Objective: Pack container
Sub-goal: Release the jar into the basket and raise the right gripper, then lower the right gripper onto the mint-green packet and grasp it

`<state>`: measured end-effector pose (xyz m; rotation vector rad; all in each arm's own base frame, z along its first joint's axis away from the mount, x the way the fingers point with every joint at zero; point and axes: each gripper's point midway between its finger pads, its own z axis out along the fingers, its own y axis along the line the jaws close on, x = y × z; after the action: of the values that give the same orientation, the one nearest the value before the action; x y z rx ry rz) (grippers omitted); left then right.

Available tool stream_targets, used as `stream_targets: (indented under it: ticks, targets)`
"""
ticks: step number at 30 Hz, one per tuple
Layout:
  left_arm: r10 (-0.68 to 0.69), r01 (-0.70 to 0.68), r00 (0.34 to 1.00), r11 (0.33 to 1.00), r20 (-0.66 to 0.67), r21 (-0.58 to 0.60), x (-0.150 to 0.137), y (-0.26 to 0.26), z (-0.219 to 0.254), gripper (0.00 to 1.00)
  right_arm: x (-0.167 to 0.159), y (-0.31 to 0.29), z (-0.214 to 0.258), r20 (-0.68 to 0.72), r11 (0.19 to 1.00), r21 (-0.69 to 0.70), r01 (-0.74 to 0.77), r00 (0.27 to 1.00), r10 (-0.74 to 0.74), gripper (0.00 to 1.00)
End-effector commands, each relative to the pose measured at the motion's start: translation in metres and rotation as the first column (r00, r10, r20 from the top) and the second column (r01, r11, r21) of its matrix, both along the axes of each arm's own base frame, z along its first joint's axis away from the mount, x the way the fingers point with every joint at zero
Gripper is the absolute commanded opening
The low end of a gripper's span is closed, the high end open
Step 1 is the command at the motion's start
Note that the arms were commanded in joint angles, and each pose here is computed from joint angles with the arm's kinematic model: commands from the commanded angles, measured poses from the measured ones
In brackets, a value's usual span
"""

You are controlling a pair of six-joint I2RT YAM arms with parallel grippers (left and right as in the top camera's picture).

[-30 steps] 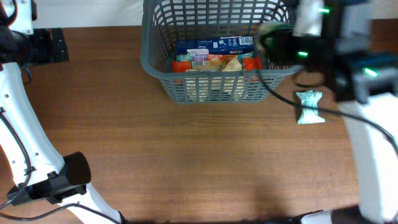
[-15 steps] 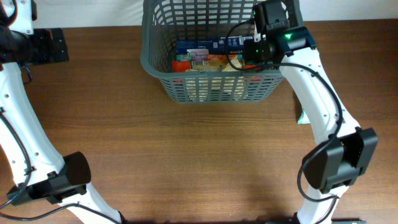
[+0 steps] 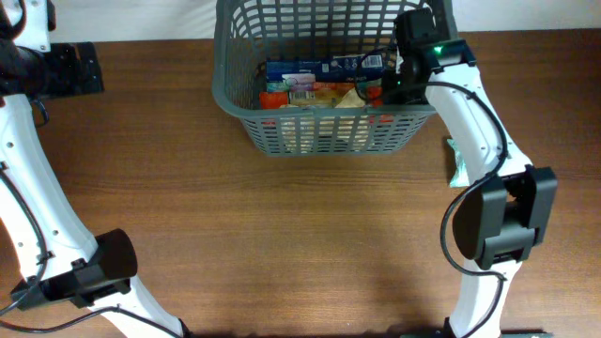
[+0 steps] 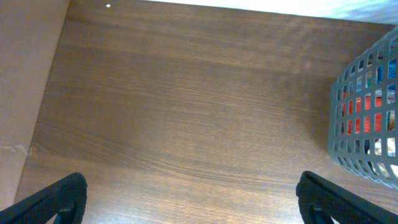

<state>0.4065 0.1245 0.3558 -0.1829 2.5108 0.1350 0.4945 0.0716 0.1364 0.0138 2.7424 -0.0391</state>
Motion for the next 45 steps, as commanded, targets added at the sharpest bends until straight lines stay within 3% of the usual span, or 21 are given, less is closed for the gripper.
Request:
stream_targets:
  ticks: [1,6,7,8,9,11,14,18,20,26,31,35,37,42,45]
  targets:
    - [0.007,-0.007,1.000,1.000,0.008,-0.015,-0.002,-0.001,0.002,0.99,0.000,0.005,-0.004,-0.008,1.000,0.007,-0.016,1.000,0.016,0.04]
    - [0.007,-0.007,1.000,1.000,0.008,-0.015,-0.002,-0.001,0.002,0.99,0.000,0.004,-0.011,-0.026,1.000,0.004,-0.014,1.000,0.014,0.06]
    - [0.007,-0.007,1.000,1.000,0.008,-0.015,-0.002,-0.001,0.002,0.99,0.000,0.004,-0.011,-0.026,1.000,0.004,-0.014,1.000,0.014,0.19]
    - [0.007,-0.007,1.000,1.000,0.008,-0.015,-0.002,-0.001,0.002,0.99,0.000,0.004,-0.010,-0.022,1.000,0.004,-0.014,1.000,0.014,0.47]
    - [0.007,-0.007,1.000,1.000,0.008,-0.015,-0.002,-0.001,0.002,0.99,0.001,0.004,-0.006,-0.013,1.000,0.005,-0.015,1.000,0.015,0.62]
    - [0.007,-0.007,1.000,1.000,0.008,-0.015,-0.002,-0.001,0.002,0.99,0.004,0.005,0.008,0.021,1.000,0.004,-0.030,0.999,0.030,0.71]
    - [0.007,-0.007,1.000,1.000,0.008,-0.015,-0.002,-0.001,0.002,0.99,0.012,0.006,0.052,0.122,0.999,0.008,-0.045,0.992,0.043,0.76]
    - [0.007,-0.007,1.000,1.000,0.008,-0.015,-0.002,-0.001,0.002,0.99,0.015,0.005,0.145,0.312,0.999,0.027,-0.042,0.950,0.031,0.89]
    - [0.007,-0.007,1.000,1.000,0.008,-0.015,-0.002,-0.001,0.002,0.99,0.010,0.000,0.188,0.390,0.999,0.024,-0.030,0.921,0.018,0.89]
    - [0.007,-0.007,1.000,1.000,0.008,-0.015,-0.002,-0.001,0.002,0.99,-0.036,-0.056,0.294,0.564,0.975,-0.118,0.188,0.821,-0.090,0.88]
    - [0.007,-0.007,1.000,1.000,0.008,-0.015,-0.002,-0.001,0.002,0.99,-0.074,-0.124,0.330,0.620,0.920,-0.143,0.366,0.757,-0.205,0.89]
    - [0.007,-0.007,1.000,1.000,0.008,-0.015,-0.002,-0.001,0.002,0.99,-0.085,-0.197,0.311,0.576,0.854,-0.066,0.516,0.719,-0.389,0.94]
    - [0.007,-0.007,1.000,1.000,0.008,-0.015,-0.002,-0.001,0.002,0.99,-0.083,-0.229,0.283,0.507,0.848,-0.020,0.530,0.737,-0.448,0.94]
    - [0.007,-0.007,1.000,1.000,0.008,-0.015,-0.002,-0.001,0.002,0.99,-0.091,-0.273,0.157,0.166,0.825,0.091,0.558,0.808,-0.565,0.94]
    - [0.007,-0.007,1.000,1.000,0.008,-0.015,-0.002,-0.001,0.002,0.99,-0.103,-0.270,0.068,-0.058,0.826,0.095,0.555,0.832,-0.552,0.93]
